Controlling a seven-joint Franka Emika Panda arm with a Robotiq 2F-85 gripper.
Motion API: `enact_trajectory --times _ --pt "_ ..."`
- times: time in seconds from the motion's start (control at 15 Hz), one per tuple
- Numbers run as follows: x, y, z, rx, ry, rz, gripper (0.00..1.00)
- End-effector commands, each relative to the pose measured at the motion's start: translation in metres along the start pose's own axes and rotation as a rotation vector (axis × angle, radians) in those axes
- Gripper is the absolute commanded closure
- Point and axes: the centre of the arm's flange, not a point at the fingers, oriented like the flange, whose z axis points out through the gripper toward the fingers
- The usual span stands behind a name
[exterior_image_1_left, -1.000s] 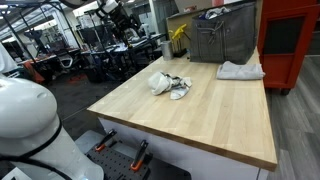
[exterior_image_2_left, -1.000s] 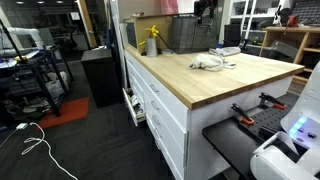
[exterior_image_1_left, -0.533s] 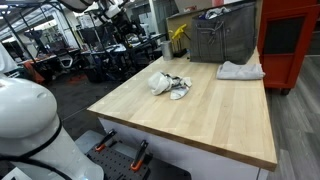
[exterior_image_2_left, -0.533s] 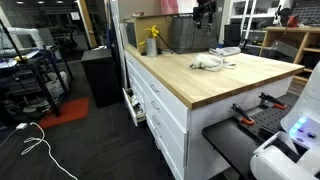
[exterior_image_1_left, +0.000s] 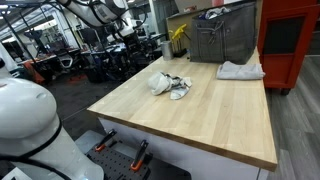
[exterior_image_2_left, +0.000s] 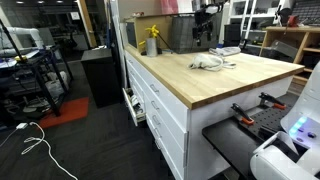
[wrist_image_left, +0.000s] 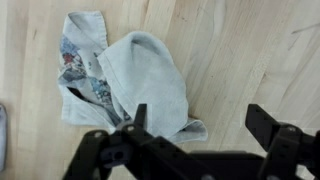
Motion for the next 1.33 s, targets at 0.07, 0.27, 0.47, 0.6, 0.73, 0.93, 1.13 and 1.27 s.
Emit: enact_trajectory --times 0.07,0.27,0.47,0.6,0.73,0.93,1.13,1.27 --pt "0.009 0.035 0.034 0.081 -0.034 -0.011 0.00" --pt "0.009 0.053 0.055 0.099 -0.057 -0.003 0.00" --pt "0.010 0.065 0.068 0.124 -0.061 0.012 0.00" --pt "0.013 0.070 0.076 0.141 -0.058 0.016 0.00" --pt "0.018 0.076 0.082 0.144 -0.050 0.019 0.00" --pt "0.024 0.086 0.090 0.133 -0.041 0.025 0.00" --pt "0.029 0.099 0.099 0.122 -0.037 0.035 0.00" --pt "0.030 0.107 0.107 0.133 -0.037 0.037 0.00"
